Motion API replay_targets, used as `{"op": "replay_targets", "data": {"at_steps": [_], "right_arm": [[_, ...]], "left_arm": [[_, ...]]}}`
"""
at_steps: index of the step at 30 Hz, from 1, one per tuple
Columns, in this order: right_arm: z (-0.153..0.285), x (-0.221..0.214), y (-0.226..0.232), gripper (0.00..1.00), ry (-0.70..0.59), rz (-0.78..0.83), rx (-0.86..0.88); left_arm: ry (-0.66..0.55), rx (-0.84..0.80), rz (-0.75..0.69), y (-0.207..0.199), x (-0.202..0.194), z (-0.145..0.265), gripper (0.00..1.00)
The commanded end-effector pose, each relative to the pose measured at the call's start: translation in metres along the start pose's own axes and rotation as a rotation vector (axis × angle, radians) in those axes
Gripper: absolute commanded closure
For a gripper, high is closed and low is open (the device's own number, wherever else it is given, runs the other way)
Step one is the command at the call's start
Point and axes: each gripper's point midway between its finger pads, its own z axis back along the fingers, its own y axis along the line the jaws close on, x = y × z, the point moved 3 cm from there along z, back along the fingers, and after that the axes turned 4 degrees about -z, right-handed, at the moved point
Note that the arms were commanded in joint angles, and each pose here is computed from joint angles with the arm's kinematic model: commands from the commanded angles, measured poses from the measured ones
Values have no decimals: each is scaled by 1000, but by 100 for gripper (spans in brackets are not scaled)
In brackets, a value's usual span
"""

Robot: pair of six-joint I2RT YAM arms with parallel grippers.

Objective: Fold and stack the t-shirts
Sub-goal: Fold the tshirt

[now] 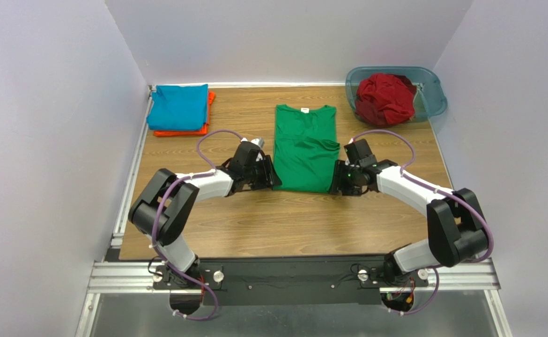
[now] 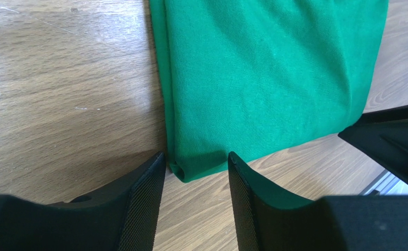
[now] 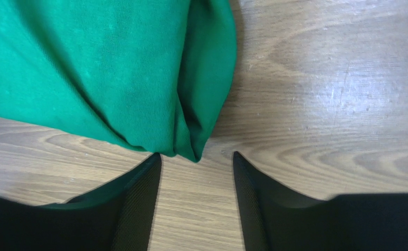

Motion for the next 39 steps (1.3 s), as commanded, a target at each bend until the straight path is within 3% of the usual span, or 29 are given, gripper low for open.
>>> {"op": "replay_targets", "data": {"at_steps": [1,8,11,14,17,29,36,39], "right_arm": [[-6,7,8,46,-8,27,37],[-14,7,12,64,18,42,54],[-16,6,14,71,30,53,74],[-18,9,14,83,23,56,72],[-16,9,19,99,24,57,94],[56,-31,42,99,121,102,374],[120,-14,60,99,37,171,452],[131,-5,56,99,5,175,396]], "left_arm": [[-4,-6,-5,-1,0,-6,46],[20,19,-4,6,-4,-16,55],[22,24,-10,7,-2,-21,69],[32,3,-22,3,-1,-23,100],[28,-13,-21,-1,-3,-13,100],[-46,-123,-24,-27,-14,63,100],[-164,-138,-28,-41,-2,121,100],[-248,-131,-26,-49,11,147,100]]}}
